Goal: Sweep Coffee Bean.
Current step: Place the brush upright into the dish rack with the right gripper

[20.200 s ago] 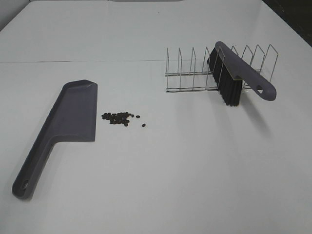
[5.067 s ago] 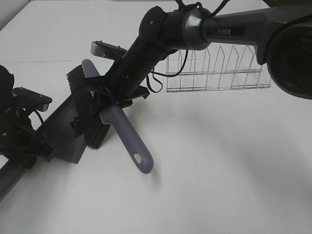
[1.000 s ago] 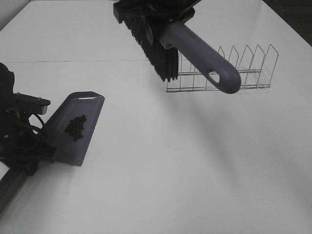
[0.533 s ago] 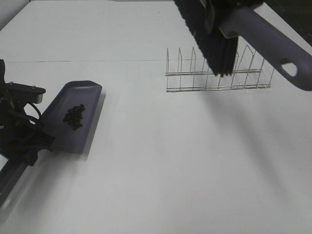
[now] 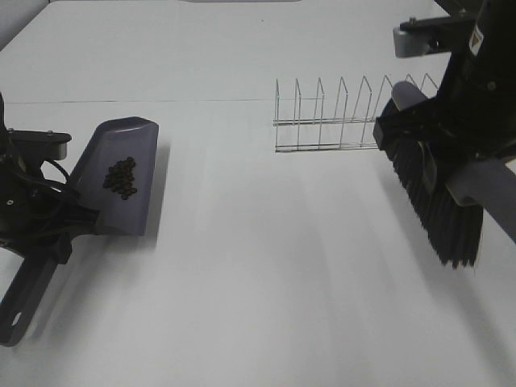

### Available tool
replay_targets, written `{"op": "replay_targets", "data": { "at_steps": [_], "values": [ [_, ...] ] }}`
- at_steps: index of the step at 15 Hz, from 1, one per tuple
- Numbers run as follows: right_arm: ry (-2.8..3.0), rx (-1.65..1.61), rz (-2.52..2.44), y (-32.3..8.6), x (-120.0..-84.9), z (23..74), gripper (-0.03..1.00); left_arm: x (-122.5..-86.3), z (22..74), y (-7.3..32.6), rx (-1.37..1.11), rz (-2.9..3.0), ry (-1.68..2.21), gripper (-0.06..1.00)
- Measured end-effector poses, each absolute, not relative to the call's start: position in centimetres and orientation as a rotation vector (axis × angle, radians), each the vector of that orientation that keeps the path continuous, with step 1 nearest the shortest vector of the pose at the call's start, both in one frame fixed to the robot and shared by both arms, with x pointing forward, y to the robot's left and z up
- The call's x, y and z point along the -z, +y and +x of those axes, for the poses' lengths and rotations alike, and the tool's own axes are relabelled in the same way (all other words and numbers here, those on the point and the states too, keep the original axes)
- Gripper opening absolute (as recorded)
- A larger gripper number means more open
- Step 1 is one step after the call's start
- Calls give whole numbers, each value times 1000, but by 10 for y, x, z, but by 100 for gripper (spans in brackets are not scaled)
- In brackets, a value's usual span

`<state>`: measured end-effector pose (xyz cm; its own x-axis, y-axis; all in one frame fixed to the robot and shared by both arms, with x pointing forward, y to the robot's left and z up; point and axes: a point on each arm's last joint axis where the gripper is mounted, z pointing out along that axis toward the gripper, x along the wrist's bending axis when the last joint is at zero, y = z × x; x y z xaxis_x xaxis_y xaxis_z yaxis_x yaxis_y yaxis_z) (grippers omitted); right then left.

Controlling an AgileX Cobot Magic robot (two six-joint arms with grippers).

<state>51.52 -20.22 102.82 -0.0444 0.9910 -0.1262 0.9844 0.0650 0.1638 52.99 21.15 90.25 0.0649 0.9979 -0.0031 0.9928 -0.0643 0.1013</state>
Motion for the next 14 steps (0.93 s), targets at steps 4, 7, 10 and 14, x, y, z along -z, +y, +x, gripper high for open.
{"op": "replay_targets", "data": {
  "at_steps": [4,7,10,14],
  "values": [
    [1984,-46,2117,-208,-1006,513,35,-902,530,211,-96,2235,2093,34],
    [1930,80,2182,-221,-988,531,35,-902,530,211,-96,2238,2089,34],
    [2067,167,2111,-217,-978,563,35,-902,530,211,-97,2242,2085,34],
    [2110,212,2103,-205,-956,599,35,-902,530,211,-97,2242,2085,34]
  ]
}}
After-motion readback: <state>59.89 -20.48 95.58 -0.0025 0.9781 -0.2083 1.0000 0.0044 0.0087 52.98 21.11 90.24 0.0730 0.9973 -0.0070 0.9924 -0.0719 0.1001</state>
